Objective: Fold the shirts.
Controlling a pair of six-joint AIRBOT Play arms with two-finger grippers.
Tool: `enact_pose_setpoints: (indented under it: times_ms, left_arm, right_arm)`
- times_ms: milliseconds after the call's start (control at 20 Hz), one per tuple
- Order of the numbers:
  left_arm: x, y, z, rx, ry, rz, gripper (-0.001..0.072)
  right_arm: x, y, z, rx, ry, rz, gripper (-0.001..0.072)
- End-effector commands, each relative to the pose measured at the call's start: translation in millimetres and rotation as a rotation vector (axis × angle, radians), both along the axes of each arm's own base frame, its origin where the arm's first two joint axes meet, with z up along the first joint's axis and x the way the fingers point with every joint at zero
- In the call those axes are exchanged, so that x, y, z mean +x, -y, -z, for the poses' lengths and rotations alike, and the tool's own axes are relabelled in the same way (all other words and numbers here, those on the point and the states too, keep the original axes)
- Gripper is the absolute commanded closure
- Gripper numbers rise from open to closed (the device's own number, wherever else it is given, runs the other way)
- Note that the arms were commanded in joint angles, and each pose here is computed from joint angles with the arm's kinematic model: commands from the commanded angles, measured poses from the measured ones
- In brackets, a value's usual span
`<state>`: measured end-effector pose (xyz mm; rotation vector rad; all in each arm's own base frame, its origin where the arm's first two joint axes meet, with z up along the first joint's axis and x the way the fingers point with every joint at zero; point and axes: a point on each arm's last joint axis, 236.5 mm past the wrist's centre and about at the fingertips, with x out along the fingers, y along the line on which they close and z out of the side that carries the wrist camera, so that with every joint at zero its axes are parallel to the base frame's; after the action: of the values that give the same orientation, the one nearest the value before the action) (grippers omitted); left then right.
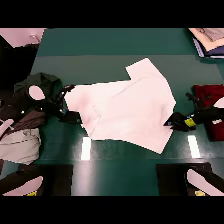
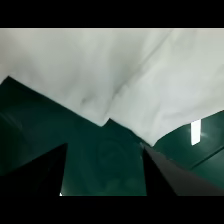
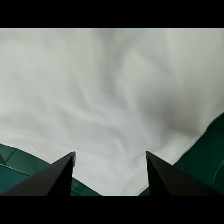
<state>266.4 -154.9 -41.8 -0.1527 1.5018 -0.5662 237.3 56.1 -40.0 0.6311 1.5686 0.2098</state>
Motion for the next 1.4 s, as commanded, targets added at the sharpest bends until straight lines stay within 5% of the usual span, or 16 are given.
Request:
enact_pose_setpoints:
  times_ms: [0,550,600,650,700,1000,1350]
  left_arm:
    - [-5.4,-7.5,25.1,0.030,-0.023,-0.087,0.0165]
    - [13.0,11.0,35.3,-0.082,0.018,-0.267,0.0168]
    - [10.5,11.6,35.3,-0.083,0.008,-0.261,0.0273]
    - [5.0,12.5,35.3,-0.084,-0.006,-0.239,0.0554]
    - [-1.5,13.3,35.2,-0.083,-0.021,-0.209,0.0683]
    - [-19.1,-8.4,9.4,0.038,-0.077,-0.012,0.0684]
    - [19.8,-3.0,-49.3,0.025,0.051,0.031,0.0684]
  right_arm:
    - [13.2,3.7,-23.3,-0.027,0.099,0.002,0.0189]
    - [23.9,7.4,-49.5,-0.065,0.222,0.014,0.0193]
    - [23.9,7.4,-49.4,-0.065,0.221,0.014,0.0192]
    - [23.6,7.3,-49.4,-0.064,0.220,0.014,0.0192]
    - [23.6,7.3,-49.4,-0.064,0.220,0.014,0.0192]
    - [23.0,7.9,-49.0,-0.068,0.218,0.012,0.0192]
    - [-17.6,31.4,-30.2,-0.180,0.063,-0.072,0.0192]
